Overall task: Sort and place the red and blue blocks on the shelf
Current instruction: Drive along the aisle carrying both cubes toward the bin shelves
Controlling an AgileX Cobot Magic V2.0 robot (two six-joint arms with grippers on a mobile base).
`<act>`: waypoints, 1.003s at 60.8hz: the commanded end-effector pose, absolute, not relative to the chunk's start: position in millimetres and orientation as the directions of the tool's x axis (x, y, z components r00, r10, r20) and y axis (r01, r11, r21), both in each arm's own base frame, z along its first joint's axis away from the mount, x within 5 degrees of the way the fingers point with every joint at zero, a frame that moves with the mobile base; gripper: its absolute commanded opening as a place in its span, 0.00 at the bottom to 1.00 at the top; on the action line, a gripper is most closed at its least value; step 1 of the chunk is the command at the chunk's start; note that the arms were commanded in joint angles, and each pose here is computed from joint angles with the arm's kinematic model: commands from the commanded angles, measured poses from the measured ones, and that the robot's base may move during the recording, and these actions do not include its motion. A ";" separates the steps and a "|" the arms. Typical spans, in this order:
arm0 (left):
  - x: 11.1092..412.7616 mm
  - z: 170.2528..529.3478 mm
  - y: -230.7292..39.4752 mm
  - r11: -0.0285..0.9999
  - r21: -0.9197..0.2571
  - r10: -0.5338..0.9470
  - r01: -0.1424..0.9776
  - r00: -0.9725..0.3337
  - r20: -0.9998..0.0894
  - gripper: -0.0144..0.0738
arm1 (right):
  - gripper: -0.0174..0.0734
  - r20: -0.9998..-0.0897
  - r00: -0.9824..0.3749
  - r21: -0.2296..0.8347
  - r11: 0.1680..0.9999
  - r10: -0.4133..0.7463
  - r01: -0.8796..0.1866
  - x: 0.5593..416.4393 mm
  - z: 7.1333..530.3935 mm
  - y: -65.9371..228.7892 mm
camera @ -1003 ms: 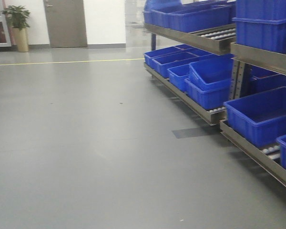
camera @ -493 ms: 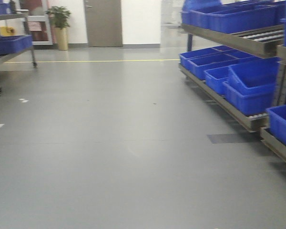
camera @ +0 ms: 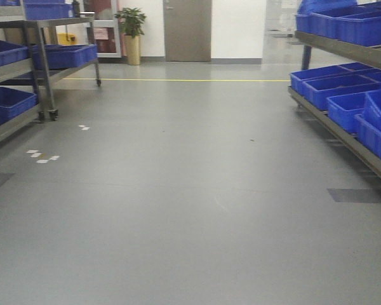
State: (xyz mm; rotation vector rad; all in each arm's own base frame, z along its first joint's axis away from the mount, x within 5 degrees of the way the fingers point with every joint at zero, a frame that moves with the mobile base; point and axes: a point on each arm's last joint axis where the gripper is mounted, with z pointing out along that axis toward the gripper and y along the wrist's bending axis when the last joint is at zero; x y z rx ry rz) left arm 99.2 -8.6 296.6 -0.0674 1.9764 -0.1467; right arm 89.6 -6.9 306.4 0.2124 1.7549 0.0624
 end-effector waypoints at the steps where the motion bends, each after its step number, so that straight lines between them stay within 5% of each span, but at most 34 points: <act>1: 102.0 313.1 -9.2 0.989 -0.142 -0.123 0.040 -0.300 -0.946 0.30 | 0.26 -0.987 -0.062 0.142 0.986 0.148 0.093 90.3 324.0 -7.5; 61: 102.0 313.1 -9.2 0.989 -0.142 -0.123 0.040 -0.300 -0.946 0.30 | 0.26 -0.987 -0.062 0.142 0.986 0.148 0.093 90.3 324.0 -7.5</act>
